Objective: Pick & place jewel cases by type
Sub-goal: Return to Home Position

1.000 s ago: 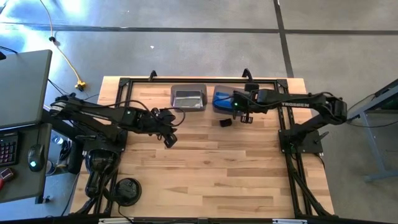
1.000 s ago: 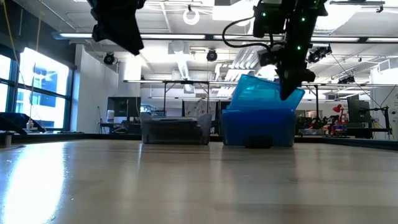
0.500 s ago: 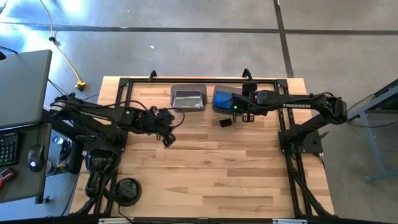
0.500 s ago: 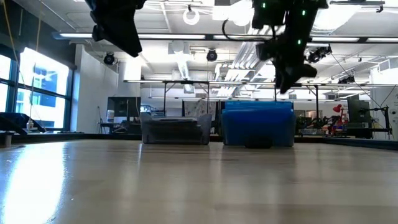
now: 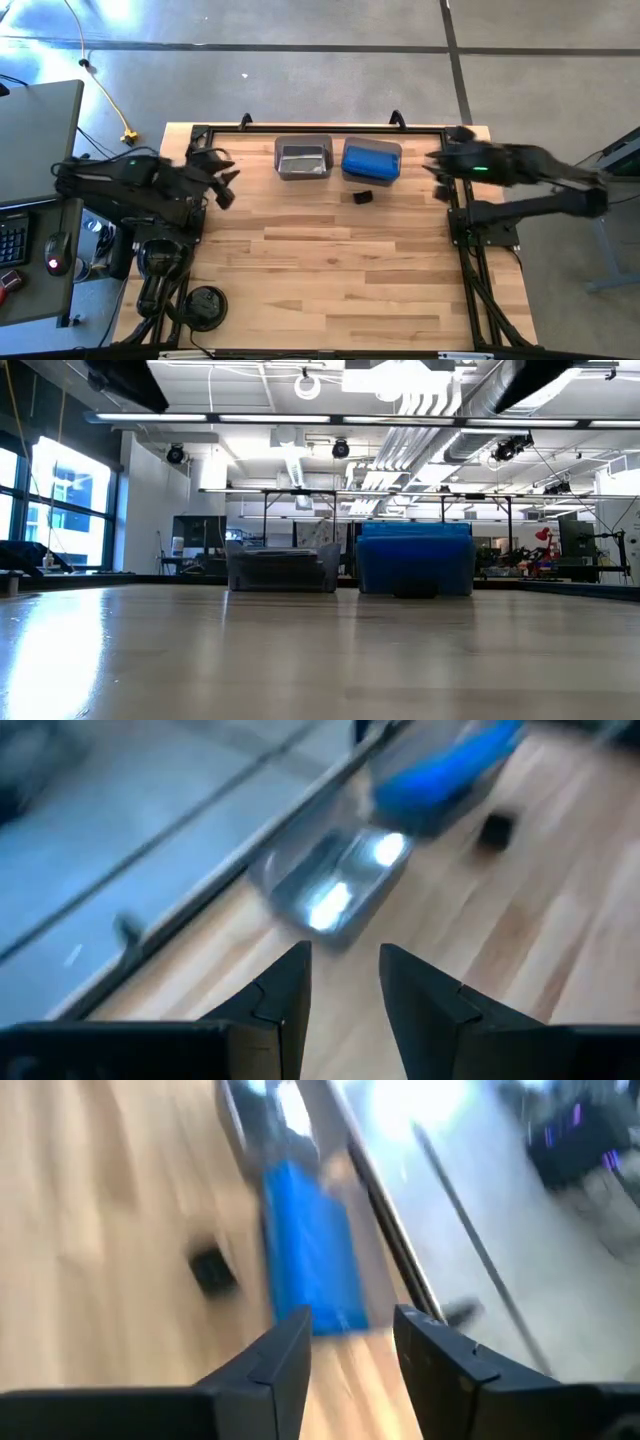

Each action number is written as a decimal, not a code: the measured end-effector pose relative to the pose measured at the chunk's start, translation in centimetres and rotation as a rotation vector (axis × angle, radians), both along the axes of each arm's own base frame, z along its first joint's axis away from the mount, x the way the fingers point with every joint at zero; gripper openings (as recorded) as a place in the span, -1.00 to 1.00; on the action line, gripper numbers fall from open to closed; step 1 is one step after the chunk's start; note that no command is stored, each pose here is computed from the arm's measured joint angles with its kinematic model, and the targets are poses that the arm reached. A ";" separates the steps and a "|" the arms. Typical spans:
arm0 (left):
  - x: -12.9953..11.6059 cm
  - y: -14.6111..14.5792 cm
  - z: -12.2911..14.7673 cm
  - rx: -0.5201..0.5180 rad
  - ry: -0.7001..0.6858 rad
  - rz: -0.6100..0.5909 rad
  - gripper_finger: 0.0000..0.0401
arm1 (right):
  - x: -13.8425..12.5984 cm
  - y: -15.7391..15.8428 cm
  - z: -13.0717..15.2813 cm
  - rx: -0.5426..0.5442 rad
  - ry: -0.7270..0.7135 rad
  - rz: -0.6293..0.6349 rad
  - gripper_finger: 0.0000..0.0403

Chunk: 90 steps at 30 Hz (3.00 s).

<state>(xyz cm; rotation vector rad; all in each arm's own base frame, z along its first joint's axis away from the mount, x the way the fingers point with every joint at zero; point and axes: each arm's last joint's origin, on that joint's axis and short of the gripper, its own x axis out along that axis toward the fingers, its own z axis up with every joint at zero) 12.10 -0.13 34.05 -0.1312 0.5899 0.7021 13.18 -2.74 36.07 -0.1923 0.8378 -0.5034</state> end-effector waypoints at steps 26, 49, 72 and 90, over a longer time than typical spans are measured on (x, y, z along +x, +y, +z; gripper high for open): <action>-3.4 -0.5 -10.6 0.139 -0.710 -0.535 -0.41 | -3.6 3.0 -15.2 0.159 -1.026 0.914 -0.41; -3.2 -0.7 -11.6 0.274 -0.551 -0.655 -0.41 | -3.4 2.9 -16.7 0.194 -0.983 0.900 -0.41; -3.2 -0.9 -12.5 0.195 -0.493 -0.748 -0.41 | -3.4 2.9 -16.7 0.195 -0.982 0.900 -0.41; -3.8 -1.4 -11.9 0.218 -0.573 -0.948 -0.41 | -3.4 2.9 -16.8 0.195 -0.982 0.899 -0.41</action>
